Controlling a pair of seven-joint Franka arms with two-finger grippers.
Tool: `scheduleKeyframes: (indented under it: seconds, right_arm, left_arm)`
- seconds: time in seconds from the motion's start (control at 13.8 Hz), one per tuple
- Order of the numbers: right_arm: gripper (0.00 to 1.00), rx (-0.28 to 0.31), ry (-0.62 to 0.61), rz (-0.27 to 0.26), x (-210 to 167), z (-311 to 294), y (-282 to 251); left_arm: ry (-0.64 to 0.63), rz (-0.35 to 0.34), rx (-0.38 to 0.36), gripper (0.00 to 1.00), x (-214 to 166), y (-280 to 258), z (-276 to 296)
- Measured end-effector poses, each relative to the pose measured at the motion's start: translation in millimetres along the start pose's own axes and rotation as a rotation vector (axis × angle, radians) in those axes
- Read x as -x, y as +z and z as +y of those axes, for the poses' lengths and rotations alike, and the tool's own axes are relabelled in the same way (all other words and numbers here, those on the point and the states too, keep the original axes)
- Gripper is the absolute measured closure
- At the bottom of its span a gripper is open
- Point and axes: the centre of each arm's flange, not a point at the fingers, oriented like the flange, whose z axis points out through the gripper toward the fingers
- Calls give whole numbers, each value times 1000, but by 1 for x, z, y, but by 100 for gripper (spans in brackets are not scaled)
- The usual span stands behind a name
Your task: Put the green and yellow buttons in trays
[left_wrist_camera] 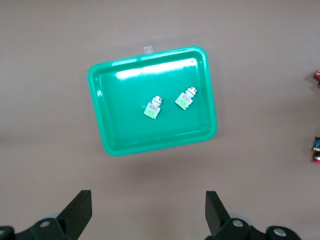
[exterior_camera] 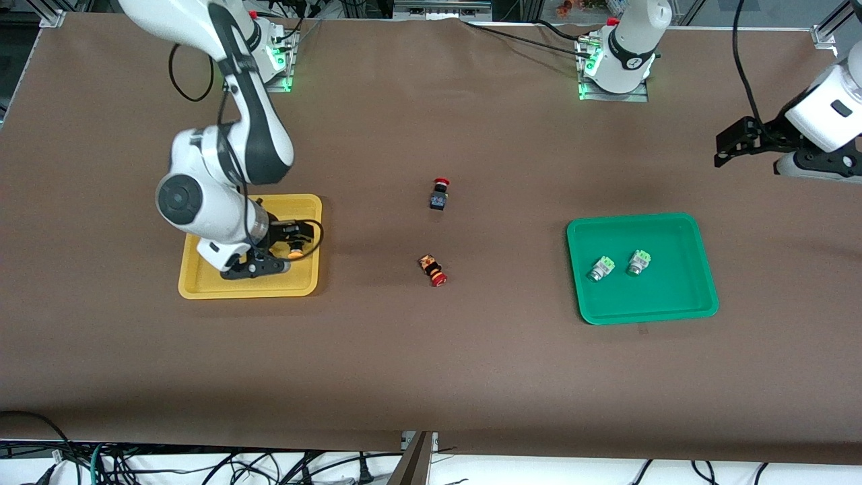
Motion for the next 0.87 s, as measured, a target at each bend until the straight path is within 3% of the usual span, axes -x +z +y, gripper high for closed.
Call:
scheduleKeyframes:
  seconds: [0.44,0.87]
  right_arm:
    - [0,42,-80,28,63,11,-148]
    - [0,69,-51,31,106,50,-210]
  left_arm:
    - [-32,-6,0,0,-3,6,2]
    - [-30,-3,0,0,-3,6,5]
